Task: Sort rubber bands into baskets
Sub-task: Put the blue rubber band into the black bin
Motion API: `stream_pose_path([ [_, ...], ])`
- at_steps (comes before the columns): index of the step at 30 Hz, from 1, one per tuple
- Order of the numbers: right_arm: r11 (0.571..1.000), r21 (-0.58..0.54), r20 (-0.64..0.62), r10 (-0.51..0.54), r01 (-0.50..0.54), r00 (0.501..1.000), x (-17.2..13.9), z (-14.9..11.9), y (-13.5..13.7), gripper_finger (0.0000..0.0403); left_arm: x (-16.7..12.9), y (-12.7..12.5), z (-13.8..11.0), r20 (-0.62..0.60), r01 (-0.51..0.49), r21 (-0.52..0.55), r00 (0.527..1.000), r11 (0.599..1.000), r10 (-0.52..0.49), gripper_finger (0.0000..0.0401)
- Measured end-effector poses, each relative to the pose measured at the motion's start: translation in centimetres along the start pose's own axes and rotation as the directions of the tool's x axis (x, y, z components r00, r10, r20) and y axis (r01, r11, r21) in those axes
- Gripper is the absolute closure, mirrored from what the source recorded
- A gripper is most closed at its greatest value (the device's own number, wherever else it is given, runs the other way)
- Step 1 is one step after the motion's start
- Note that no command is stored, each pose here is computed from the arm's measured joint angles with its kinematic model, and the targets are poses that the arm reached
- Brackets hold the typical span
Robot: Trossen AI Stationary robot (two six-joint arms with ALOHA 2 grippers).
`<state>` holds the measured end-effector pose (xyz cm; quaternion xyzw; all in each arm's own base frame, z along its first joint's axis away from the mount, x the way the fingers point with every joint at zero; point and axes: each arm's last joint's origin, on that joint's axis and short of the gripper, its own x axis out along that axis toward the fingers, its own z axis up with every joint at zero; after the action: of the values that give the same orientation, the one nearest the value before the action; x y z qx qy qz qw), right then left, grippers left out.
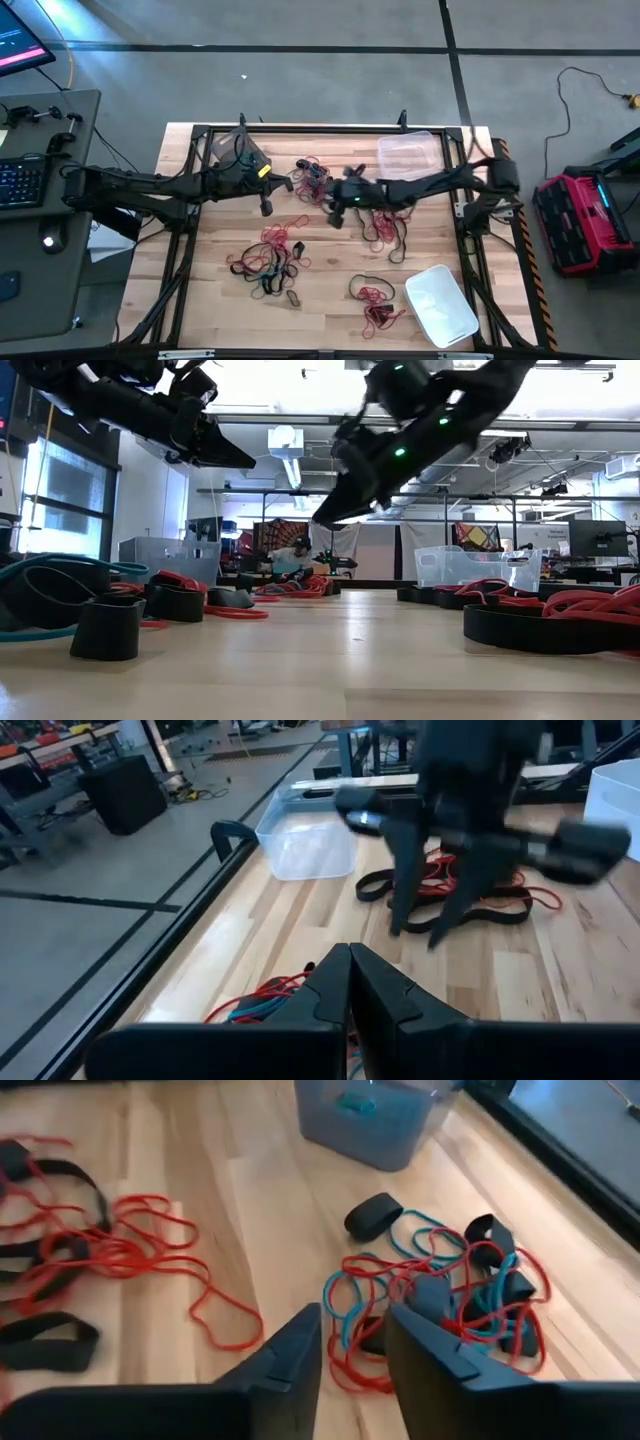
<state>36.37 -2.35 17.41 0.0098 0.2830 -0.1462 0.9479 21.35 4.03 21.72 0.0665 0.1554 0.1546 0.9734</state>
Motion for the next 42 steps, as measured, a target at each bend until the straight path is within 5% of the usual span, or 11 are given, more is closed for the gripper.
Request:
stream_pose_path([
  [11,0.998,-0.030,-0.128,-0.051,0.048,0.991,4.8,0.2,1.4,0.0289,0.0,0.0,0.0,0.000,0.001,0.006,1.000,1.000,-0.001,0.0401],
  [33,0.996,-0.039,-0.203,-0.087,0.081,0.975,7.7,-2.5,0.6,0.0330,0.0,0.0,-0.1,-0.013,0.004,0.022,1.000,1.000,-0.004,0.0401],
  [42,0.995,-0.061,-0.188,-0.093,0.083,0.978,7.4,-2.0,0.8,0.0396,-0.1,0.1,0.1,0.003,-0.017,0.025,1.000,1.000,0.017,0.0401],
])
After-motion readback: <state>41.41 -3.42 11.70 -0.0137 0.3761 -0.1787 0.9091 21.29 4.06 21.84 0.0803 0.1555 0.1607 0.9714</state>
